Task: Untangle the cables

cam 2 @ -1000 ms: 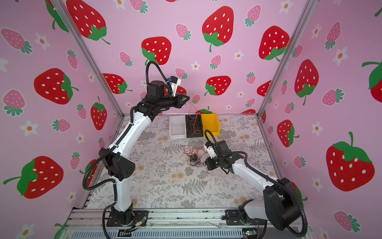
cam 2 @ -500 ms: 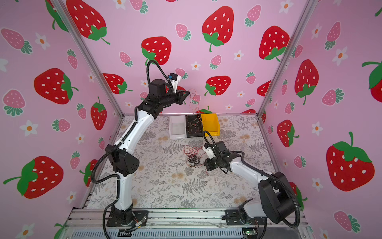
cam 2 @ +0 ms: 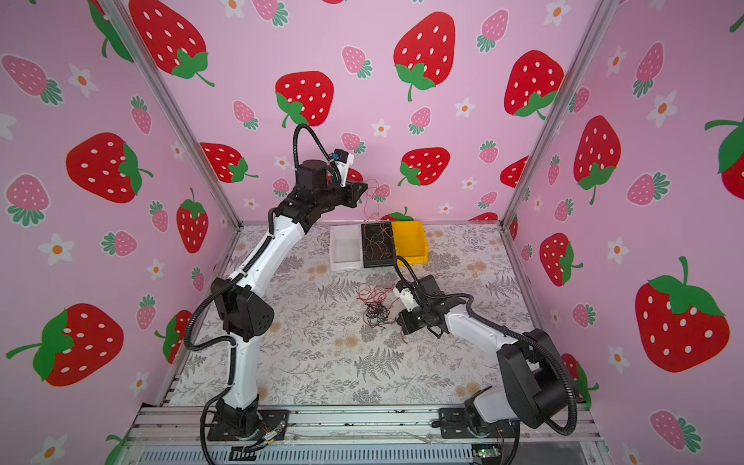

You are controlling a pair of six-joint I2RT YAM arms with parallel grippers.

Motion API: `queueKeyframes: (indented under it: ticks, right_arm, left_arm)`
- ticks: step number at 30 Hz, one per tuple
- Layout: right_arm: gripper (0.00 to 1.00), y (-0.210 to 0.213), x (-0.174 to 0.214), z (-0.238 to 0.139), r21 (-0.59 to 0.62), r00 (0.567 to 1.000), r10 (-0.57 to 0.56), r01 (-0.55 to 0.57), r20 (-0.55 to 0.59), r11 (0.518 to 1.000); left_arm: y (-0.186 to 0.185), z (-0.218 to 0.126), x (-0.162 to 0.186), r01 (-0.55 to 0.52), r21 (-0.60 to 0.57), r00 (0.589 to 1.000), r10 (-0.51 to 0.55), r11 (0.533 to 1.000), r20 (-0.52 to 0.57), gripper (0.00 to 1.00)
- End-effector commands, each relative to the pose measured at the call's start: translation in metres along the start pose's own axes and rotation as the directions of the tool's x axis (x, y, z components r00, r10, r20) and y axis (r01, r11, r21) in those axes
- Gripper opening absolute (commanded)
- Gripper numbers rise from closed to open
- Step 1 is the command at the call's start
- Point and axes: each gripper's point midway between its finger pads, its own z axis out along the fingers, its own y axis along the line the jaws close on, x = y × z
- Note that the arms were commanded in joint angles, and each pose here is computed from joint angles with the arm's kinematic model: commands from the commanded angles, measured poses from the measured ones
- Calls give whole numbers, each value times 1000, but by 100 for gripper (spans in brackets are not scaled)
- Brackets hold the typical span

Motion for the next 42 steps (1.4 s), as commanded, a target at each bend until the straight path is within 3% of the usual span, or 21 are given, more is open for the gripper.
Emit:
queueKeyframes:
  ticks: [1, 21, 30, 31, 35, 39, 41, 42]
  right_arm:
    - [0, 1, -3, 0, -5, 1000, -17, 17, 3, 1000]
    - [0, -3, -3, -2, 9, 1000, -16, 16, 10, 1000]
    - [0, -3, -7, -5, 17, 1000, -15, 15, 25, 1000]
    - [0, -3, -7, -5, 16, 1000, -14, 14, 26, 1000]
    - [0, -3, -8, -8, 23, 999, -14, 13, 33, 1000]
    - [0, -4, -10, -10, 32, 999, -15, 13, 45, 999]
    - [0, -4, -13, -12, 36, 998, -14, 12, 53, 999]
    - [0, -4, -14, -13, 38, 998, -17, 14, 59, 999]
  left_arm:
    - [4, 2, 6, -12, -14, 1000, 12, 1000, -13, 0]
    - [41, 47, 132, 96, -94, 968, -115, 991, -222, 0]
    - [41, 68, 170, 82, -116, 946, -114, 990, -302, 2]
    - [42, 69, 173, 88, -123, 944, -122, 989, -306, 5]
    - [42, 67, 175, 108, -136, 934, -147, 985, -326, 44]
    - [39, 53, 152, 82, -165, 944, -130, 983, -304, 64]
    - [37, 42, 133, 56, -173, 956, -103, 983, -276, 80]
    - [34, 36, 124, 41, -167, 960, -85, 985, -266, 82]
